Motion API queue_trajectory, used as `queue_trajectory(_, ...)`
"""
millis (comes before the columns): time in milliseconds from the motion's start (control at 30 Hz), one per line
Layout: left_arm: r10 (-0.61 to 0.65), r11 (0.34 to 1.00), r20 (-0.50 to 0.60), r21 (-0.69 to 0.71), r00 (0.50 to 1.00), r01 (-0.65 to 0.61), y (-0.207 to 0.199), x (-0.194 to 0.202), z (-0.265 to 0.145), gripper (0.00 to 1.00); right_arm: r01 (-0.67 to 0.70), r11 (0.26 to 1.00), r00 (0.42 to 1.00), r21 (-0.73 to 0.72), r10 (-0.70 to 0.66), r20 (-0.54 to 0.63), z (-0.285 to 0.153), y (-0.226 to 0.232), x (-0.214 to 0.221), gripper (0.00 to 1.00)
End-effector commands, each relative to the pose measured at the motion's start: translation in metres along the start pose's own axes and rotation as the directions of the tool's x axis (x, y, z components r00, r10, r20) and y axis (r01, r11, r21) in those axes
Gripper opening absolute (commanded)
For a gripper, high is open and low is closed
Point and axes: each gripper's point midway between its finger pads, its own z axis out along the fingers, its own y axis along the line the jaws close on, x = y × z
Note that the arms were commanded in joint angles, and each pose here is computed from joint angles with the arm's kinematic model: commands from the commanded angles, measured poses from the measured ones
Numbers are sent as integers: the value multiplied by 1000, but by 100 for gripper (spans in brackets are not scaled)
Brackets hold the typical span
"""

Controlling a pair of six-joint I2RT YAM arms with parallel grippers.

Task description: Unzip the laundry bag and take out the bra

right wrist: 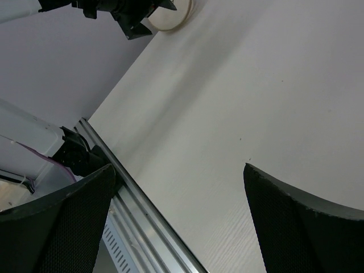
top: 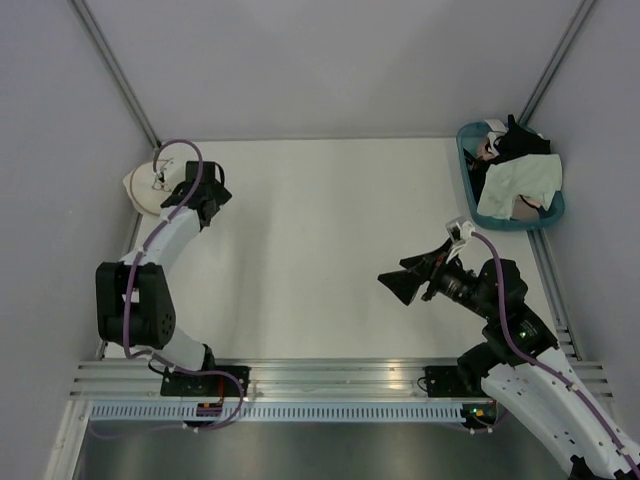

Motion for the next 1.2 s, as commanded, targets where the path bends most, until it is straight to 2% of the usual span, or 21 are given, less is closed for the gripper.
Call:
queue_trajectory(0, -53, 980, 195, -176, 979, 88, 28, -62, 17, 100, 2, 1000, 999, 5, -2, -41, -4, -2, 11, 98)
queue_trajectory(200, -149, 899, 202, -379, 968, 218, 94, -68, 72, 99, -32, 999, 996, 26, 34, -82, -3, -9, 25, 98)
queue_trajectory(300, -215, 872, 183, -407, 959, 273, 110, -67, 95, 99, -65, 997, 990, 31, 69, -119, 1, -11, 33, 98)
queue_trajectory(467, -276, 846, 188, -418, 943, 331, 116, -72, 124, 99, -82, 993, 978, 81, 96, -185, 3, -20, 45, 98)
queue_trajectory(800, -336, 858, 274, -305, 901, 413, 93, -135, 166, 99, -123, 978, 962, 169, 159, -223, 8, -38, 60, 98)
queue_trajectory(900, -341, 860, 273, -297, 900, 415, 93, -143, 181, 95, -131, 976, 961, 176, 169, -220, 11, -39, 59, 98)
queue_trajectory(1000, -358, 869, 241, -266, 902, 417, 93, -144, 195, 70, -131, 975, 963, 180, 168, -211, 12, -40, 56, 98)
queue_trajectory(1033, -364, 870, 232, -260, 902, 419, 93, -144, 197, 57, -131, 975, 963, 181, 168, -210, 13, -40, 56, 98)
queue_trajectory(1100, -377, 872, 214, -247, 901, 423, 94, -142, 201, 41, -128, 975, 963, 183, 167, -212, 13, -40, 55, 98)
queue_trajectory(1133, -379, 872, 212, -244, 901, 424, 94, -142, 202, 24, -125, 974, 962, 187, 165, -218, 12, -41, 57, 98)
queue_trajectory(1167, -375, 873, 211, -247, 903, 420, 96, -141, 203, 14, -123, 974, 962, 190, 164, -218, 12, -41, 56, 98)
